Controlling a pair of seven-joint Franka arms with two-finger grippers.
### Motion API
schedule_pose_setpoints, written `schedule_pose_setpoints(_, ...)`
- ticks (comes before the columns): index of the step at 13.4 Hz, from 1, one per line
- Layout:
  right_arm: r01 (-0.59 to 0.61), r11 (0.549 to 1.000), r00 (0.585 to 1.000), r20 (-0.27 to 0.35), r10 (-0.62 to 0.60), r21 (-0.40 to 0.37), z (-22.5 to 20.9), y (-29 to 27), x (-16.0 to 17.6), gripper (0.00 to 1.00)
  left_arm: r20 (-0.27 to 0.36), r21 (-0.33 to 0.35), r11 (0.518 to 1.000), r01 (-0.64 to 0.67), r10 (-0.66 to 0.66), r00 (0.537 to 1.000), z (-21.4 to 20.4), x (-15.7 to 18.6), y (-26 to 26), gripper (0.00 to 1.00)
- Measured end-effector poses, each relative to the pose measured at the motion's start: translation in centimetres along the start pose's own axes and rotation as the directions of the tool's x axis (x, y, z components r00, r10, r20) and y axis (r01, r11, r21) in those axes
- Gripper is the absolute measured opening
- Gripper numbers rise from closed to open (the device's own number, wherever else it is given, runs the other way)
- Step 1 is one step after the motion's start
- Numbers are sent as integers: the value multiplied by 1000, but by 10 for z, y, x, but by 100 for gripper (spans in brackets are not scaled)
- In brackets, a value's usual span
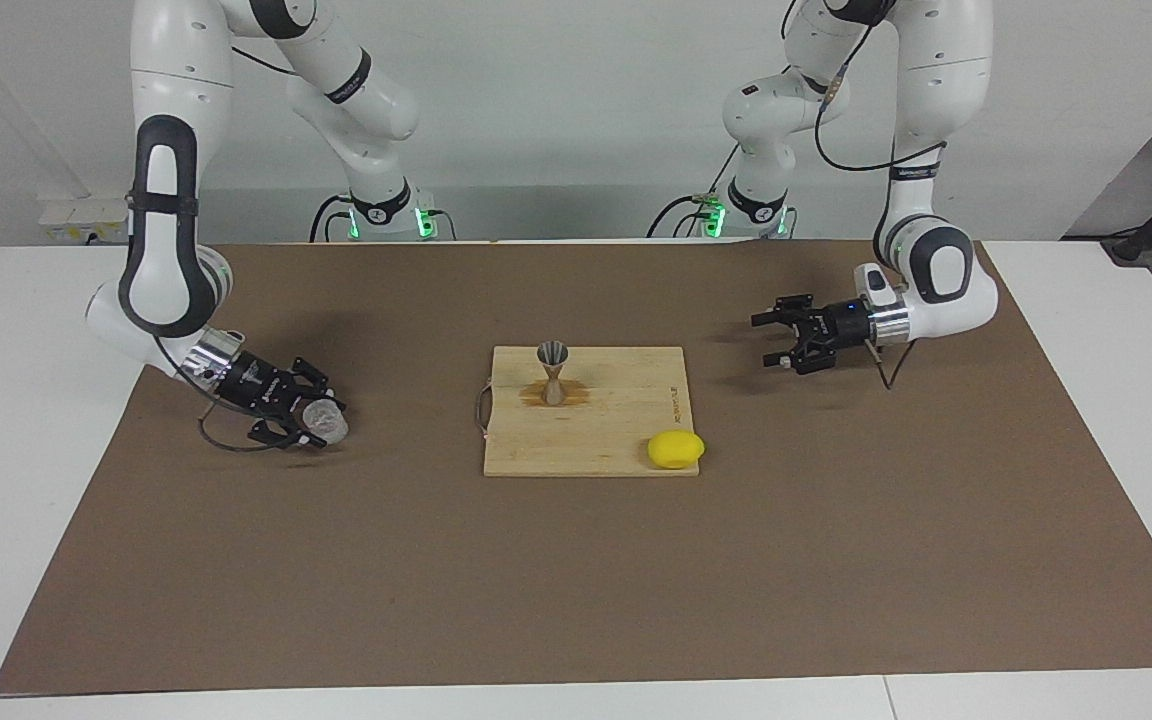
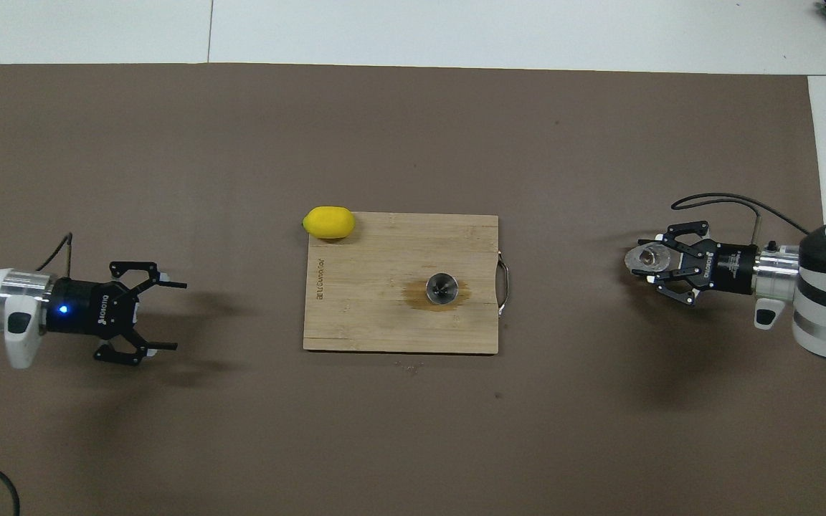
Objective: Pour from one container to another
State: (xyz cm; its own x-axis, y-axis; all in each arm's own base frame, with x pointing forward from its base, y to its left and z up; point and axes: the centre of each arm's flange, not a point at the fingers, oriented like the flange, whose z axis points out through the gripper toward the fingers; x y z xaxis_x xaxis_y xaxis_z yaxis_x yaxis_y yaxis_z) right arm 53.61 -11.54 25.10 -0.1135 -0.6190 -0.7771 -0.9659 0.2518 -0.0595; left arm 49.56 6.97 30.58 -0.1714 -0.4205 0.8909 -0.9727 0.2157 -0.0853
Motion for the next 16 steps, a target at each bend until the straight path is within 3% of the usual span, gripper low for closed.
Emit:
schedule_pose_setpoints(4,41,999,999,-29,-41,5,3,-7,-48,51,258,-16,994,107,-99,961,-93,30,1,100)
schedule_pose_setpoints(6,52,999,995,-80,-53,-9,16,-7,-87,51,390,5,974,227,-210,896,-118,57,2,100)
schedule_pose_setpoints(8,70,997,987,-142,-74,-33,34,-4,-126,51,505,63,939,337,-322,801,-133,89,0,100)
schedule_pose_setpoints(11,88,993,968,-227,-105,-82,64,4,-171,51,582,178,875,450,-463,669,-123,138,-10,100)
schedule_pose_setpoints(13,92,989,951,-284,-123,-120,81,8,-198,51,620,282,814,507,-558,552,-109,166,-17,100)
schedule_pose_setpoints(16,92,986,930,-342,-134,-135,99,11,-239,51,585,445,698,562,-701,408,-106,197,-27,100)
